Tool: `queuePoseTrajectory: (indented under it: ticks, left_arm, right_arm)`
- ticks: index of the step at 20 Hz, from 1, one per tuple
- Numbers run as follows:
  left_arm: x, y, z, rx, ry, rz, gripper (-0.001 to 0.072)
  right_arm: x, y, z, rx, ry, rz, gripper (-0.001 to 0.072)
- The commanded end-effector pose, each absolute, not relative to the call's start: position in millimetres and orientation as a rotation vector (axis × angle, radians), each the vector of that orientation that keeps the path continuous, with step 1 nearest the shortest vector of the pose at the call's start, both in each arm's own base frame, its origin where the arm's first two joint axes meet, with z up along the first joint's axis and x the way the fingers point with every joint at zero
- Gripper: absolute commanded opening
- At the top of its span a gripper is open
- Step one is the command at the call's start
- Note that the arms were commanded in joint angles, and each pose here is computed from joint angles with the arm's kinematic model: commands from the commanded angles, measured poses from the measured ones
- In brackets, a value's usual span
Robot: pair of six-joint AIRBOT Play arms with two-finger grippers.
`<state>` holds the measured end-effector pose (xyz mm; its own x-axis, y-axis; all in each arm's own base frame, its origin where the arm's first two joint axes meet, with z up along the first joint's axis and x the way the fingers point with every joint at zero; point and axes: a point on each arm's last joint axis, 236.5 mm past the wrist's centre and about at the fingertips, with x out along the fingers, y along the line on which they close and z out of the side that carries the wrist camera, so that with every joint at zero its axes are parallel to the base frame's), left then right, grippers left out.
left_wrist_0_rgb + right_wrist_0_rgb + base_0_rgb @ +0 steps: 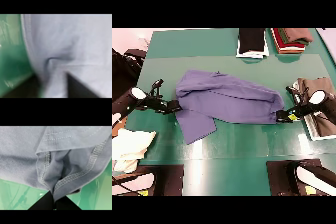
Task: Fold the shirts.
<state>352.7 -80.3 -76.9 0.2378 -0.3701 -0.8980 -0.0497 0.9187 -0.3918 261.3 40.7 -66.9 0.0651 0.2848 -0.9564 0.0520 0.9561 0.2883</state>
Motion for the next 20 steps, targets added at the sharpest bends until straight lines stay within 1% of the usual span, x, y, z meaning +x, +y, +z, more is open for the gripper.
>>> queuePoseTrajectory:
  ticks: [1,2,3,4,5,7,9,11,12,14,16,17,18,20]
  left_arm:
    - [350.5,-88.7,-76.3,-0.395,1.332,-0.241,0.0044]
    - [351.3,-89.4,-72.8,-0.391,1.333,-0.249,0.0023]
    - [355.7,-90.1,-61.6,-0.387,1.322,-0.262,0.0023]
    - [365.1,-87.8,-42.7,-0.374,1.280,-0.271,0.0022]
    - [380.4,-85.2,-9.8,-0.359,1.193,-0.280,0.0023]
    - [407.1,-73.9,87.2,-0.321,0.947,-0.287,0.0023]
    - [407.3,-61.0,210.7,-0.265,0.662,-0.288,0.0023]
    - [373.4,-50.9,336.6,-0.196,0.370,-0.276,0.0023]
    - [344.9,-49.1,395.2,-0.157,0.226,-0.267,0.0023]
    - [279.9,-53.1,487.2,-0.086,-0.018,-0.259,0.0023]
    - [218.9,-61.0,545.3,-0.038,-0.192,-0.263,0.0023]
    - [193.5,-64.5,564.6,-0.023,-0.255,-0.266,0.0023]
    - [171.2,-67.7,580.3,-0.013,-0.310,-0.269,0.0023]
    - [145.2,-70.7,600.3,0.008,-0.377,-0.268,0.0022]
  right_arm:
    - [259.9,41.7,-66.2,0.275,1.507,0.184,0.0020]
    - [260.7,41.6,-63.7,0.273,1.496,0.184,0.0021]
    - [264.6,41.0,-56.1,0.266,1.468,0.184,0.0021]
    - [274.0,40.0,-41.3,0.255,1.418,0.186,0.0021]
    - [285.4,39.0,-20.2,0.240,1.354,0.190,0.0021]
    - [314.2,35.2,45.8,0.198,1.162,0.194,0.0021]
    - [335.9,33.2,137.9,0.147,0.922,0.198,0.0021]
    - [336.3,32.6,241.1,0.092,0.670,0.196,0.0021]
    - [327.2,33.0,292.9,0.064,0.545,0.193,0.0020]
    - [299.6,35.8,376.2,0.028,0.342,0.189,0.0020]
    - [268.7,37.2,434.2,0.011,0.198,0.177,0.0021]
    - [255.0,36.7,453.3,0.006,0.151,0.168,0.0020]
    - [243.7,35.5,467.3,0.016,0.119,0.156,0.0020]
    - [228.3,38.1,483.0,0.012,0.092,0.159,0.0020]
